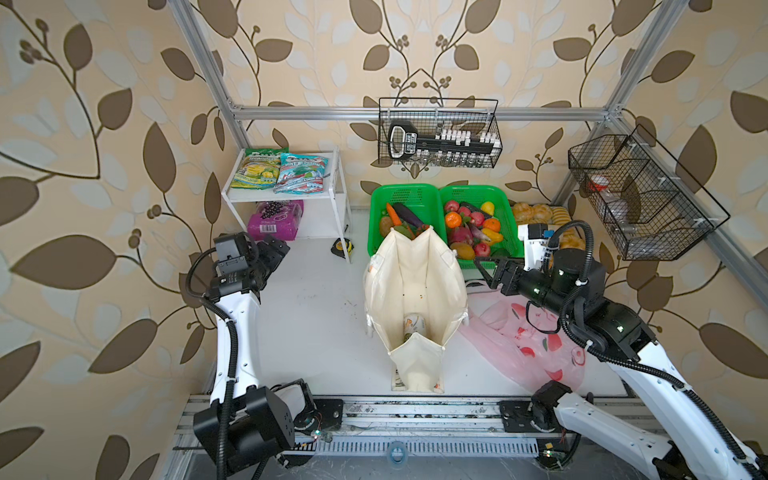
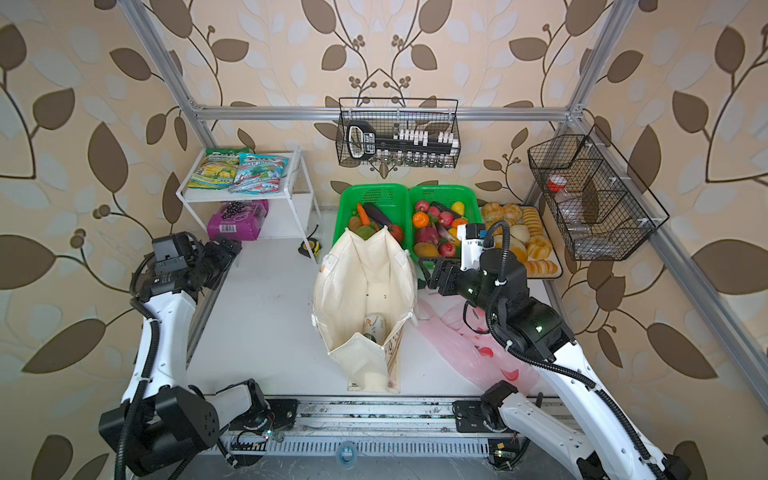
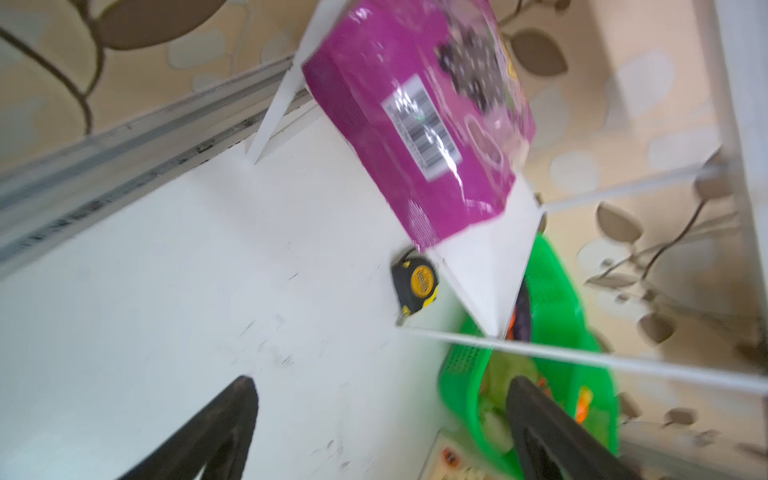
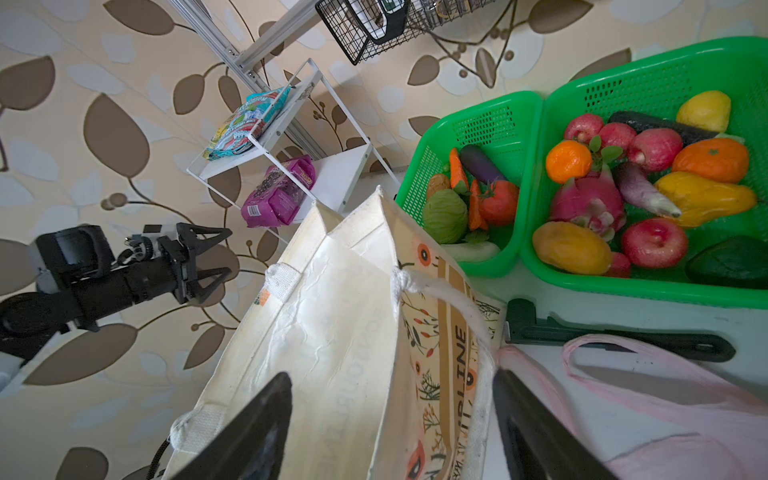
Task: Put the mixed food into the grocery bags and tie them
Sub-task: 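Reach the left gripper to the shelf and grasp the purple grape snack bag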
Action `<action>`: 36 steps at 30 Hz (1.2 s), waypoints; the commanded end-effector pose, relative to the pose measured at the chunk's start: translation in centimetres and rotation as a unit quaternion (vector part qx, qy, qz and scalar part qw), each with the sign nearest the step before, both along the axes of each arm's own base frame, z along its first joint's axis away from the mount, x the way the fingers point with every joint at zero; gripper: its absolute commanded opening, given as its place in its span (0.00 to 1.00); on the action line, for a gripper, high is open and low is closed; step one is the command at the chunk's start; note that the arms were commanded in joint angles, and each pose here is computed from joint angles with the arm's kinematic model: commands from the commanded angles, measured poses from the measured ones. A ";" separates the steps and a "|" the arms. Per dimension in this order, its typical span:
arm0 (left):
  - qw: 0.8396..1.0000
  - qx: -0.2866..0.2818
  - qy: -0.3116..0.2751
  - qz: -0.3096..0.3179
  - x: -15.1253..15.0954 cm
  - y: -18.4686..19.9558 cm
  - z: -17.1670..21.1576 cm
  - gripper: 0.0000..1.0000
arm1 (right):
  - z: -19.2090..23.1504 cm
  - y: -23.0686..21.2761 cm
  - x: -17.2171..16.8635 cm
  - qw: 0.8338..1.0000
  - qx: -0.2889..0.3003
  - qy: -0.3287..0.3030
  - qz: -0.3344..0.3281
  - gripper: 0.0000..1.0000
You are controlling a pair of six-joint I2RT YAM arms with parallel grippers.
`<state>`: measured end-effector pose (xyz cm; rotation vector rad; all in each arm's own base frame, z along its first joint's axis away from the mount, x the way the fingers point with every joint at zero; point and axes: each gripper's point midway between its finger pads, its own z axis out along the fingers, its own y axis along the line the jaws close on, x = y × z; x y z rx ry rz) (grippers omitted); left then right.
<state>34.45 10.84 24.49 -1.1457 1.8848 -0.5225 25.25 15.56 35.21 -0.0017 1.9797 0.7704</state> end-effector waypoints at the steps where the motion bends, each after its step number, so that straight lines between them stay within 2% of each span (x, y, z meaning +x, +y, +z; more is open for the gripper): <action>1: 0.982 -0.094 -0.163 0.023 4.2 1.1 4.3 0.94 | -0.8 0.0 -0.5 1.000 0.018 0.016 0.000 0.76; 6: 0.972 -0.149 -0.175 0.047 6.5 3.3 3.0 0.97 | -1.6 -0.6 -1.0 1.000 0.015 0.022 -0.009 0.77; 9: 0.968 -0.169 -0.186 0.021 8.0 3.4 3.6 0.96 | -1.9 -1.0 -1.2 1.000 0.013 0.024 -0.014 0.78; 14: 0.966 -0.199 -0.167 0.013 9.8 3.8 2.5 0.96 | -2.7 -1.4 -1.4 0.999 0.006 0.030 -0.021 0.78; 19: 0.955 -0.258 -0.148 0.006 11.2 3.5 1.7 0.92 | -3.7 -1.5 -1.4 0.999 0.001 0.035 -0.023 0.78; 31: 0.954 -0.272 -0.125 0.016 12.9 4.4 -0.2 0.95 | -3.8 -1.7 -1.4 0.999 -0.019 0.026 -0.020 0.80; 36: 0.953 -0.272 -0.132 0.007 13.7 4.6 -0.3 0.92 | -3.8 -1.4 -1.3 0.999 -0.023 0.026 -0.012 0.81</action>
